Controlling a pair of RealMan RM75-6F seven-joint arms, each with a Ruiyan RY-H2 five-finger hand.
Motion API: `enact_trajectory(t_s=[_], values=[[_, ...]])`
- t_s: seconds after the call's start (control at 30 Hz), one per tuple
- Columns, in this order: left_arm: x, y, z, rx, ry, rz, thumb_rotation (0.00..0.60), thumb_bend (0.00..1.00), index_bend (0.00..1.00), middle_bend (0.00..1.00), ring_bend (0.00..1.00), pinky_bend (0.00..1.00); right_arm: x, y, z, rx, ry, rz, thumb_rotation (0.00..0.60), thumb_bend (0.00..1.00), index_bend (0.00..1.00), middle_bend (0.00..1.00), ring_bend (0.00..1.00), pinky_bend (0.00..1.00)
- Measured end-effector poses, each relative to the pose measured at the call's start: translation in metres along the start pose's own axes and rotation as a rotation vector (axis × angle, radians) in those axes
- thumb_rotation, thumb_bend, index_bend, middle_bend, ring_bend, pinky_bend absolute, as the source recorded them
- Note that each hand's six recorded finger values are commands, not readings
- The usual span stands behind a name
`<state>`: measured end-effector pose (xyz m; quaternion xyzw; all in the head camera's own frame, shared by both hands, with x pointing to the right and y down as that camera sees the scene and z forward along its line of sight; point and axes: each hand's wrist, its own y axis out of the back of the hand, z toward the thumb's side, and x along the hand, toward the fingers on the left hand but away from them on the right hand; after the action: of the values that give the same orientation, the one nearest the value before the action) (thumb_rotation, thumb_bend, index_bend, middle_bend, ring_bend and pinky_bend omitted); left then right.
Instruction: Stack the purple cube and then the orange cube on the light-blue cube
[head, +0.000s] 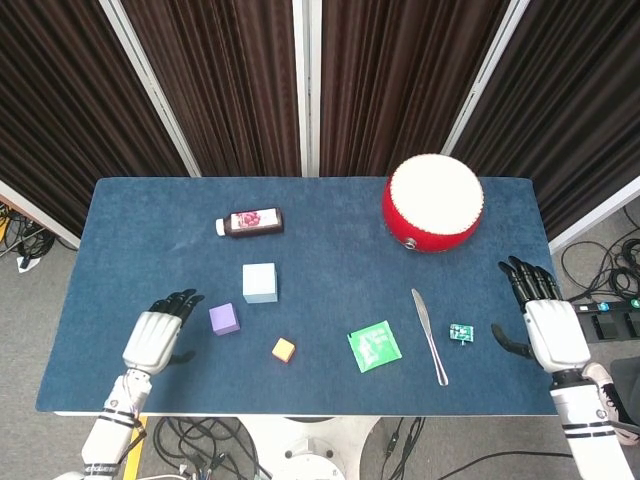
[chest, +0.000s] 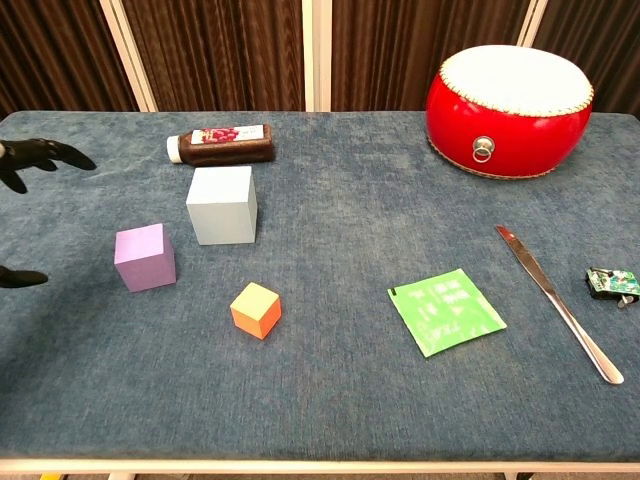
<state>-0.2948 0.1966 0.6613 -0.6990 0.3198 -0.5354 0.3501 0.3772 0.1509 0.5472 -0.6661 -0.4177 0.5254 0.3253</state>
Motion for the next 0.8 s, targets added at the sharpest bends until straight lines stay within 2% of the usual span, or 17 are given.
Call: enact_trajectory(t_s=[0.33, 0.57, 0.8], values=[[0.018, -0.023, 0.007, -0.045, 0.02, -0.067, 0.6, 0.13, 0.22, 0.27, 0.19, 0.29, 0.0, 0.001, -0.002, -0.003, -0.004, -0.002, 0.6, 0.22, 0.0, 0.0, 0.0, 0.0], [0.029, -0.032, 0.013, -0.066, 0.006, -0.083, 0.6, 0.13, 0.22, 0.32, 0.19, 0.29, -0.003, 0.001, -0.004, -0.006, -0.016, 0.0, 0.6, 0.22, 0.0, 0.0, 0.0, 0.0], [0.04, -0.041, 0.014, -0.075, 0.008, -0.105, 0.6, 0.14, 0.22, 0.33, 0.19, 0.29, -0.003, 0.002, -0.006, -0.009, -0.021, -0.006, 0.6, 0.22, 0.0, 0.0, 0.0, 0.0]])
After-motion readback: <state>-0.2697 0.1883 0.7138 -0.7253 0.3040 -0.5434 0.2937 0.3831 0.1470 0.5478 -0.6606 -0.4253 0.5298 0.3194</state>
